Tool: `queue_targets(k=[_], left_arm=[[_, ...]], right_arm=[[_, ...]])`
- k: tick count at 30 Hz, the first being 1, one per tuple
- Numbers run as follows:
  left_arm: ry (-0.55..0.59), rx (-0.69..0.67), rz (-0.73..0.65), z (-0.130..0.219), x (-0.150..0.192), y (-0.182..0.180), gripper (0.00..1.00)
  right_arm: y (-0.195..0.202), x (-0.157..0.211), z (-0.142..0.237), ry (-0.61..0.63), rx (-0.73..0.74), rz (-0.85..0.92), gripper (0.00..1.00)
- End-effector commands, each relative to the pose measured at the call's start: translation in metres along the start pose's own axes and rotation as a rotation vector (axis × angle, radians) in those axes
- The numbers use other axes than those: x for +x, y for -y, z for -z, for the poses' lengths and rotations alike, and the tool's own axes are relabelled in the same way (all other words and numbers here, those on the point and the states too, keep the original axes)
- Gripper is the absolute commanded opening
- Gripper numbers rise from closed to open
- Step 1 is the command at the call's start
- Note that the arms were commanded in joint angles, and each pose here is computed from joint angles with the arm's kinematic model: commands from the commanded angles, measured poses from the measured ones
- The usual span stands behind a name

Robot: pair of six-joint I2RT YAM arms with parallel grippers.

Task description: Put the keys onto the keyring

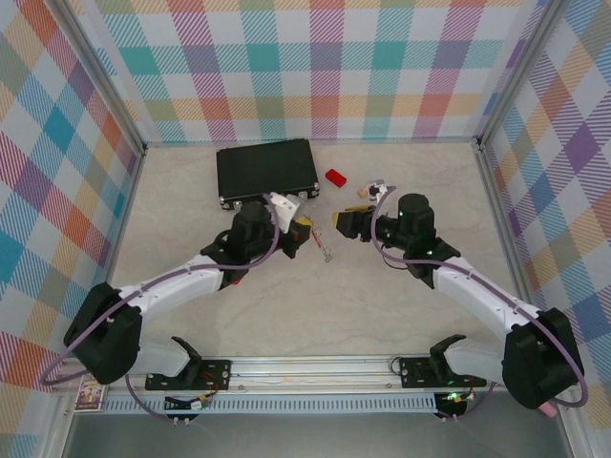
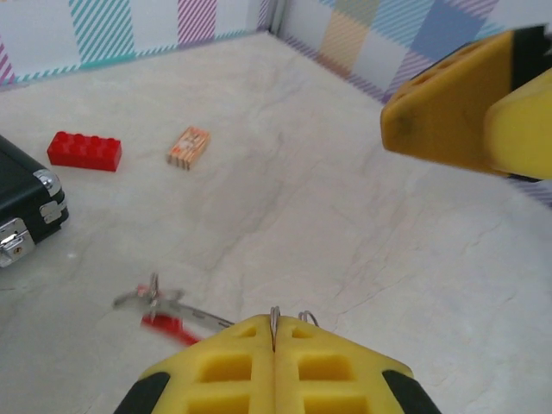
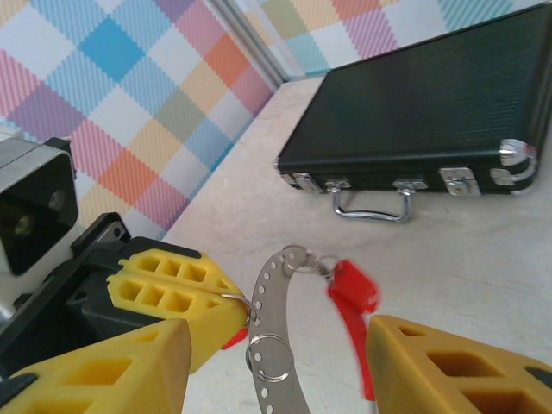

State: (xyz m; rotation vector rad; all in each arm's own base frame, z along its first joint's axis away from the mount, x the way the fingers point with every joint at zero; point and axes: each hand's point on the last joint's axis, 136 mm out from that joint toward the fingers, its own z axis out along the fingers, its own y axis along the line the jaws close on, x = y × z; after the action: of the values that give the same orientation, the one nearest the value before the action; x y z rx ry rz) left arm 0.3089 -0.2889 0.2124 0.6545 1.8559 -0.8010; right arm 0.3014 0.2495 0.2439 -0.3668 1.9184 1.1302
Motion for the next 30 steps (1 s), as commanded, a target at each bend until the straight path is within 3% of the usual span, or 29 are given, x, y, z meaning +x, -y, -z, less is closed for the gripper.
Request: queue_targets(k=[1,7,12,20,30], left_arm=[[0.179,0.22,0.011,0.024,-0.043,0.032,0.0],[0.302,0.384,0.068,0.054,-0.067,0.041,0.0],[0.332,0.488,0.078,0.064,-0.078,0.053,0.0],[0.352,0.503,0.077,0.07,-0.084,0.057,0.0],[0.354,0.526,0.074,0.072,-0.086,0.06,0.0]], right_arm=[[-0.032,-0.009,-0.001,0.0,-0.146,0.049,0.54],[-0.06,-0.011,0.004,0.069,-0.312,0.136,0.49],[-0.071,-0.014,0.0,0.028,-0.371,0.134,0.42],[-0.095,-0.02,0.005,0.031,-0.515,0.143,0.32],[-0.1,-0.028,0.007,0.051,-0.534,0.156,0.28]])
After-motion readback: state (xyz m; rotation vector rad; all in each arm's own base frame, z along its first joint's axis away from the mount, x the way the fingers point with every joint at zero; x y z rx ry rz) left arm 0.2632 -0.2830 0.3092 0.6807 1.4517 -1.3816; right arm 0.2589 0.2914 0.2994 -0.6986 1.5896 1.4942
